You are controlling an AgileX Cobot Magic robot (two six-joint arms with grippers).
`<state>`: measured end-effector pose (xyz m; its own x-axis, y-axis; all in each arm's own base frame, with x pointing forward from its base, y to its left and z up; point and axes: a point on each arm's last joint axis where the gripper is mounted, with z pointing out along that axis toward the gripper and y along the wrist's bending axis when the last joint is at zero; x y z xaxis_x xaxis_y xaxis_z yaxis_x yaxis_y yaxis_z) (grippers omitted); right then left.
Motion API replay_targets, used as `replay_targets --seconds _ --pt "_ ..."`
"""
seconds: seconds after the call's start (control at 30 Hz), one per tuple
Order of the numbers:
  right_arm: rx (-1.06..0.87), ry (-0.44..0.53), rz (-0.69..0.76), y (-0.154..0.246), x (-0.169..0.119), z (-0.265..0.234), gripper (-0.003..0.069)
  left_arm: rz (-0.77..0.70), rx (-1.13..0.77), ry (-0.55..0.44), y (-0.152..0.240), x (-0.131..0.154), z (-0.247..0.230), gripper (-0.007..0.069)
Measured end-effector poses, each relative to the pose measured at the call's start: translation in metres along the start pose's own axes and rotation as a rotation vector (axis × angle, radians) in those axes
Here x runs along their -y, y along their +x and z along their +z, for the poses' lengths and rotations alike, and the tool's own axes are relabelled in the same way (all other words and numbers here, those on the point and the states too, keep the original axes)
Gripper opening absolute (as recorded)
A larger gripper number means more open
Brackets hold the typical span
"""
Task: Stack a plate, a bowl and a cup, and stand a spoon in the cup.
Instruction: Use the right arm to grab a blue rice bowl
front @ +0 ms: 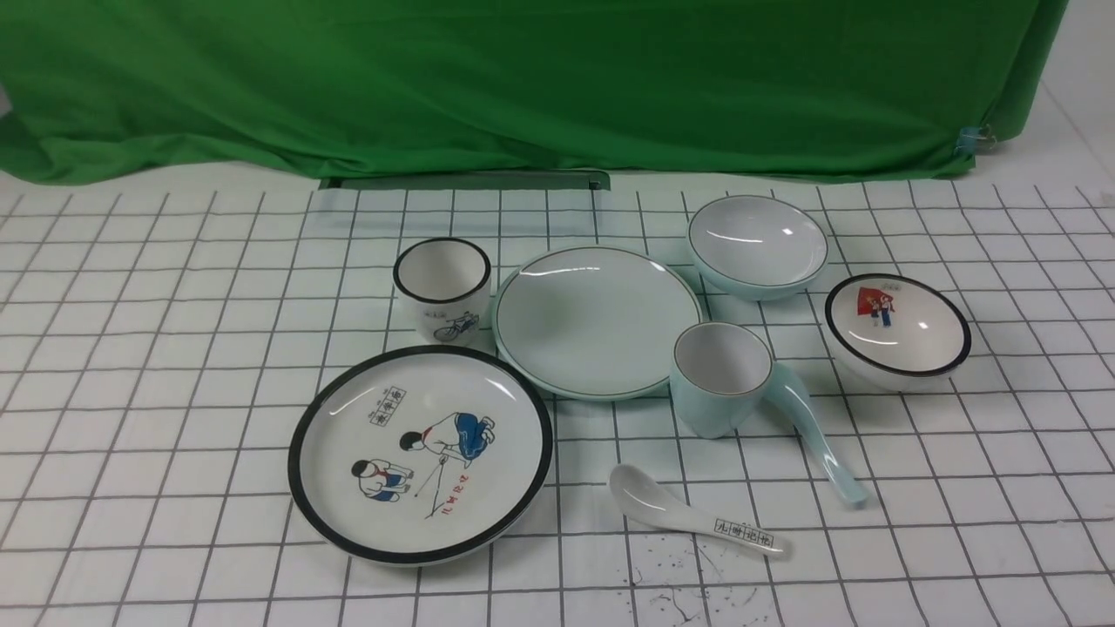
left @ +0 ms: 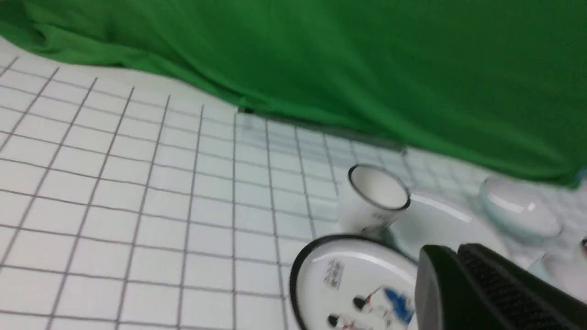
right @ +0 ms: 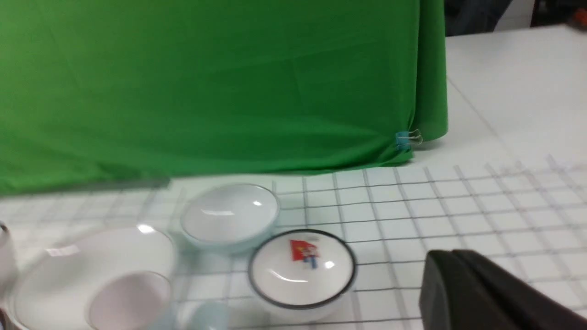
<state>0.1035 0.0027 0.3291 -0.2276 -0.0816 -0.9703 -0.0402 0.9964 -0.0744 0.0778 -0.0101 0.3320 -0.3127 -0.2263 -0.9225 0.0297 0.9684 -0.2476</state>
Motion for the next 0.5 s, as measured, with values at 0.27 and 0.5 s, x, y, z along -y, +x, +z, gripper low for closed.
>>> replay_targets --seconds 0.27,0.5 --pt "-0.404 -0.099 -0.225 -0.072 -0.005 0.067 0.0010 0.257 -0.344 0.041 -0.031 0.005 0.048 -0.0009" --pt "-0.693 -0.190 -0.311 -0.071 -0.021 0.159 0.0010 0.447 -0.546 0.198 -0.036 0.032 0.100 -0.0009"
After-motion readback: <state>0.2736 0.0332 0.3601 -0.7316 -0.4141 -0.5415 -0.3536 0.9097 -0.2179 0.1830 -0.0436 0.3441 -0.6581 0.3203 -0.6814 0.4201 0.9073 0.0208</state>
